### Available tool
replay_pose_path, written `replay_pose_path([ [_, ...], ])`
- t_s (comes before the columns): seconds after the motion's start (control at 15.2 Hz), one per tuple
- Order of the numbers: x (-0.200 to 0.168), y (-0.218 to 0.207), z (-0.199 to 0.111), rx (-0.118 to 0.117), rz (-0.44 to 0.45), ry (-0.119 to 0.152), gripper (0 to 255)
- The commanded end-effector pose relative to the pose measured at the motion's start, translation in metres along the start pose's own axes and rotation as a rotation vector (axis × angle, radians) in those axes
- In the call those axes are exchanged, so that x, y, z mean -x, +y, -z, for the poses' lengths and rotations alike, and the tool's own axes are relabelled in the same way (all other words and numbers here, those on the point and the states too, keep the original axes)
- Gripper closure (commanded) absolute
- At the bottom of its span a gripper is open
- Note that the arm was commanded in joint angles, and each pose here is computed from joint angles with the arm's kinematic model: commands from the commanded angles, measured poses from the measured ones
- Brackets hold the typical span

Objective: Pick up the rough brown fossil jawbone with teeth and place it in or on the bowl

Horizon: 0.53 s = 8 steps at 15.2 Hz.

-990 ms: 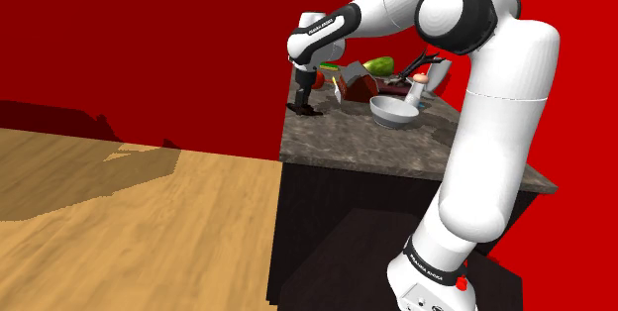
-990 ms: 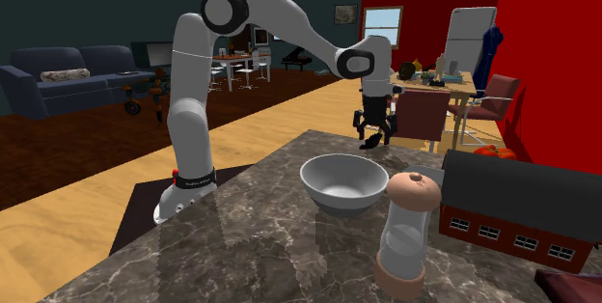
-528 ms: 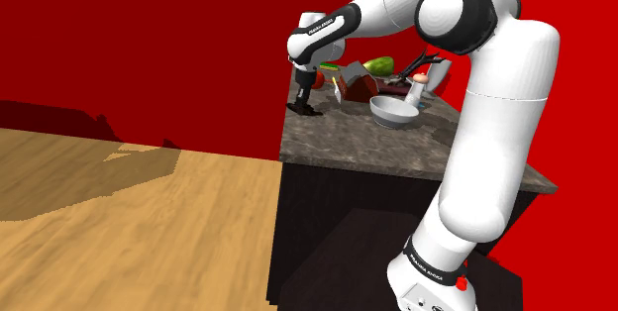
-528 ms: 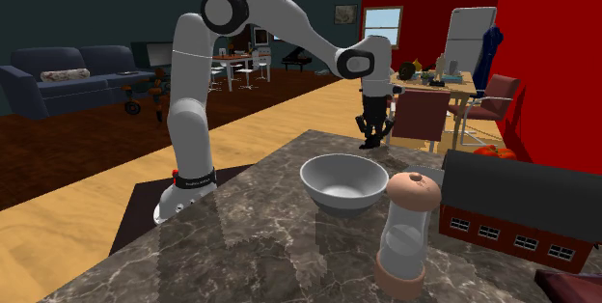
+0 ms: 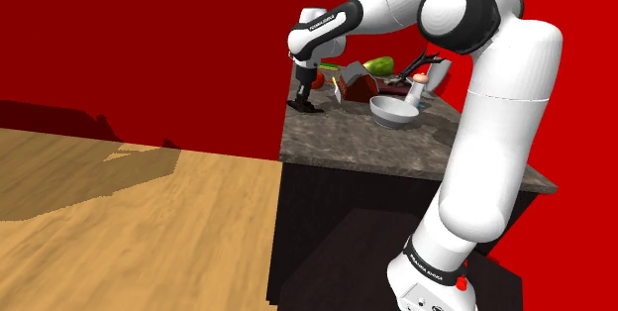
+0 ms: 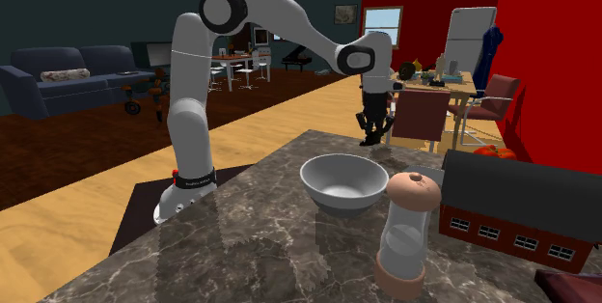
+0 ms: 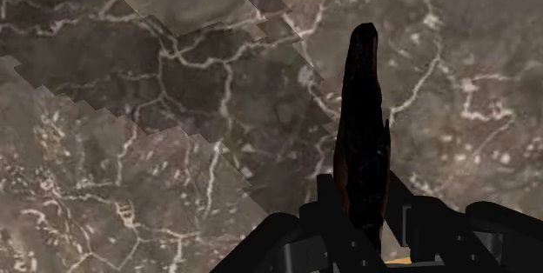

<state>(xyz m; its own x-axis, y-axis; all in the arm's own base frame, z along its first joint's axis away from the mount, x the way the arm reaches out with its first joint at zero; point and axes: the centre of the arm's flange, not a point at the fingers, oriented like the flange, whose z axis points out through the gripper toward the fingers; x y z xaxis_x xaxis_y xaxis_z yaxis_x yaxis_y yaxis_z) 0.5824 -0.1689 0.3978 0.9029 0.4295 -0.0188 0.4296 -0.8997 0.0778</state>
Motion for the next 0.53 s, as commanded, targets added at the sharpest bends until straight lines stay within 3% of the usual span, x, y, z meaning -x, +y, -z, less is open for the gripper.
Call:
replay_pose_path([
  [0.0,0.0,0.0,0.009,0.0,0.0,0.0,255],
  [0.46,0.001,0.003,0.046,0.0,0.0,0.0,255],
])
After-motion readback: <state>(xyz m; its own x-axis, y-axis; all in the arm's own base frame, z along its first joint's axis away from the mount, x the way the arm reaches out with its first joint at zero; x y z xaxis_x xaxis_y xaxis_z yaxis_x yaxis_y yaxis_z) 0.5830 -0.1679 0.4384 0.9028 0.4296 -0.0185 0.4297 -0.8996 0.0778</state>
